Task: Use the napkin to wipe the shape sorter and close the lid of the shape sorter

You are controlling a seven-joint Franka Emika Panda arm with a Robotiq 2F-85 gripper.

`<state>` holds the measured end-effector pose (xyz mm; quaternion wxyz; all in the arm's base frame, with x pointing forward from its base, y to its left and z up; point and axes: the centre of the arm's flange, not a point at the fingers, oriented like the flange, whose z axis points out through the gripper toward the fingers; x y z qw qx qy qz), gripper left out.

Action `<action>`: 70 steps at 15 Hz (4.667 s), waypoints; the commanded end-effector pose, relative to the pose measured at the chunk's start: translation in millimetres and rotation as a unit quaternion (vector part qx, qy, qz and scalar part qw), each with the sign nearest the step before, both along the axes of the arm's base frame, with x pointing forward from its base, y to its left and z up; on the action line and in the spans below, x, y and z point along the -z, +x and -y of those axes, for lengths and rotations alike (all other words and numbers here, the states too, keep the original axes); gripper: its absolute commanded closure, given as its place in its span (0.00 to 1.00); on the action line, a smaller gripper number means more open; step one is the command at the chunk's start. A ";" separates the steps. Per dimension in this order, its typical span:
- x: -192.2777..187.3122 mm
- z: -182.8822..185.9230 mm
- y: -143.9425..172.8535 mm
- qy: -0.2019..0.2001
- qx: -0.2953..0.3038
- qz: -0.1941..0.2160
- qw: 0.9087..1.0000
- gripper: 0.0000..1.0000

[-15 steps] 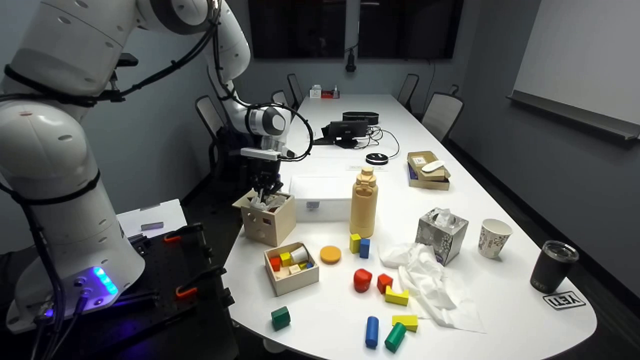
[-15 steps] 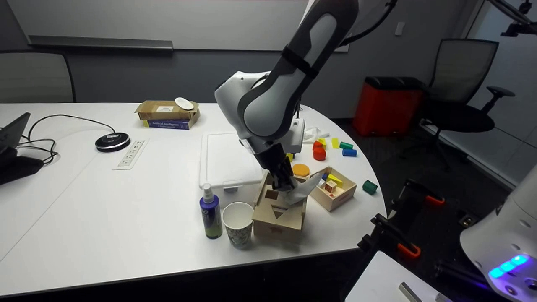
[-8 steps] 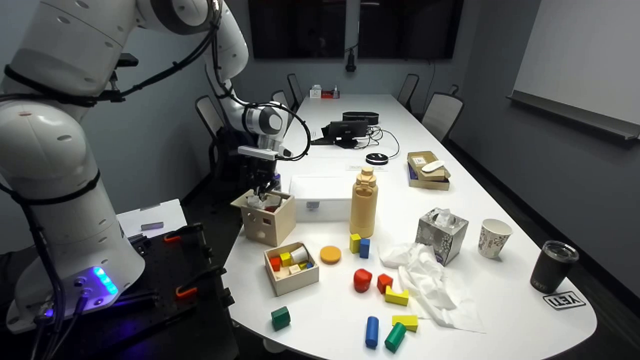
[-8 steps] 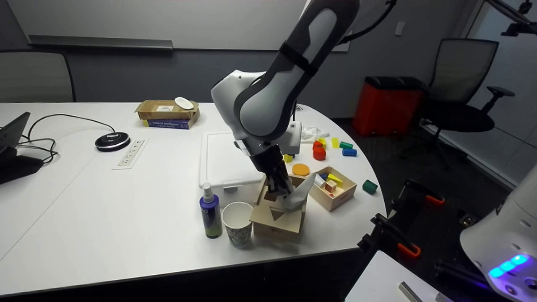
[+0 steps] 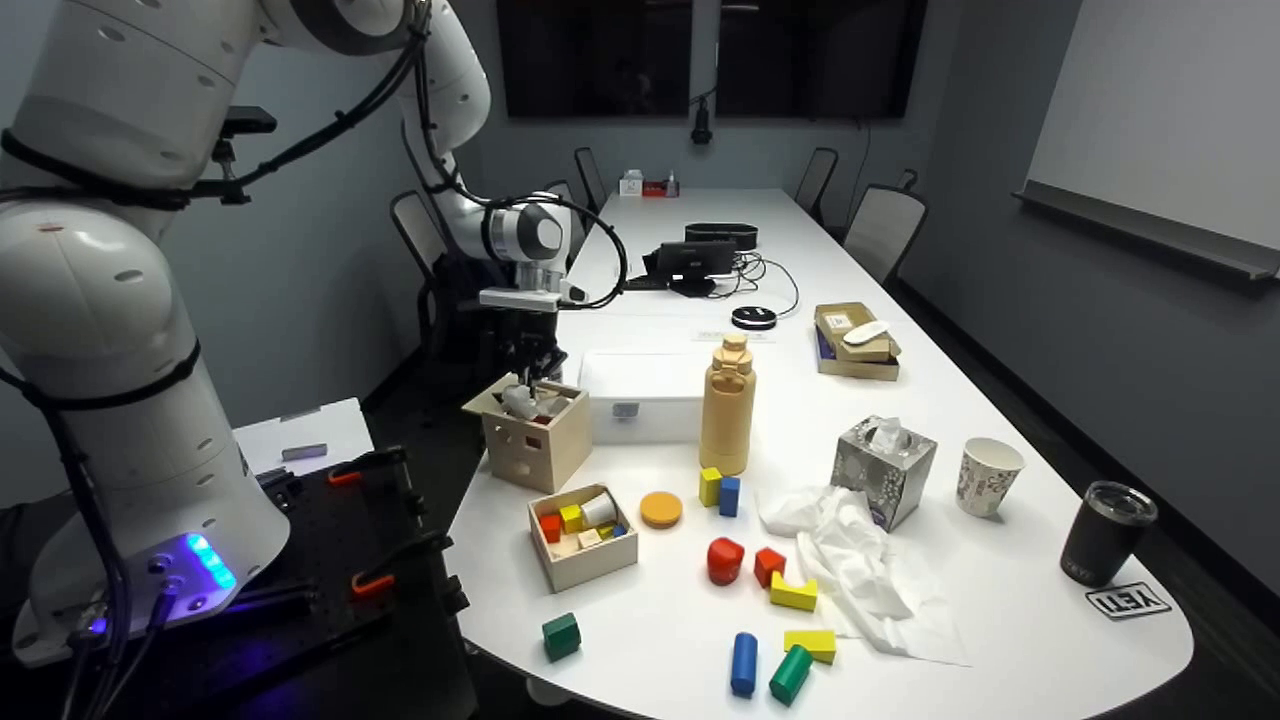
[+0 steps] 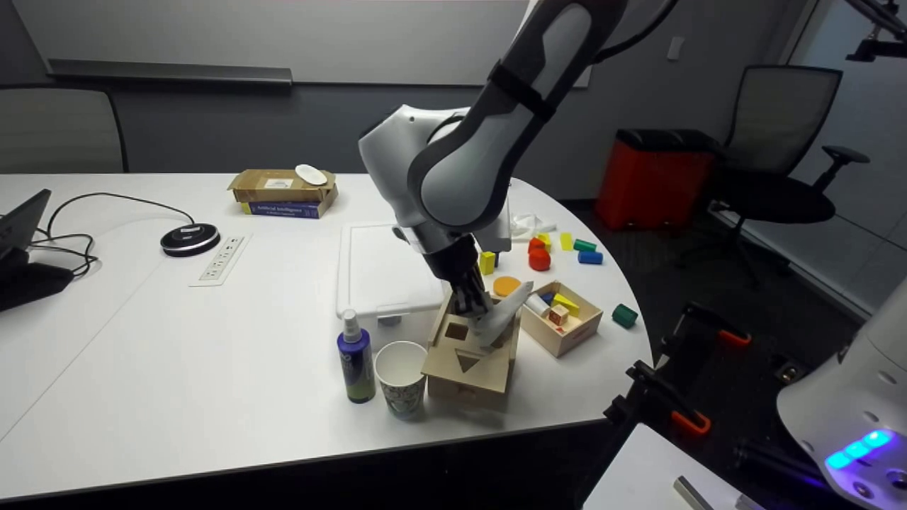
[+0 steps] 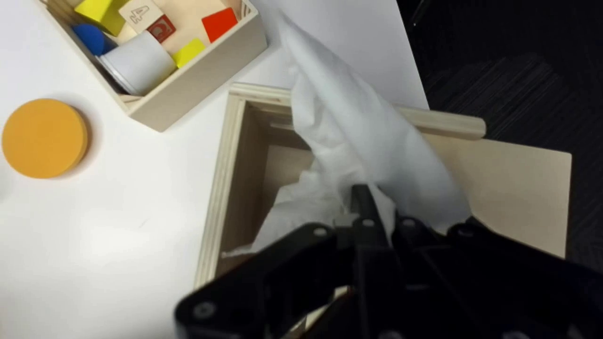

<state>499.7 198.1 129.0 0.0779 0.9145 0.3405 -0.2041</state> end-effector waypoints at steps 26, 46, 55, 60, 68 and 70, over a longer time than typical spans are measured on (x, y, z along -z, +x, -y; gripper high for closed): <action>-101.8 10.5 -7.2 0.028 0.038 0.022 0.999 1.00; -158.6 419.2 199.3 -0.037 0.454 0.300 0.838 1.00; -142.6 388.4 220.8 -0.054 0.490 0.310 0.813 0.29; -178.1 276.7 190.7 0.025 0.398 0.264 0.878 0.00; -133.1 60.2 107.7 0.089 0.218 0.154 0.960 0.00; -117.3 10.5 73.3 0.092 0.170 0.121 0.974 0.00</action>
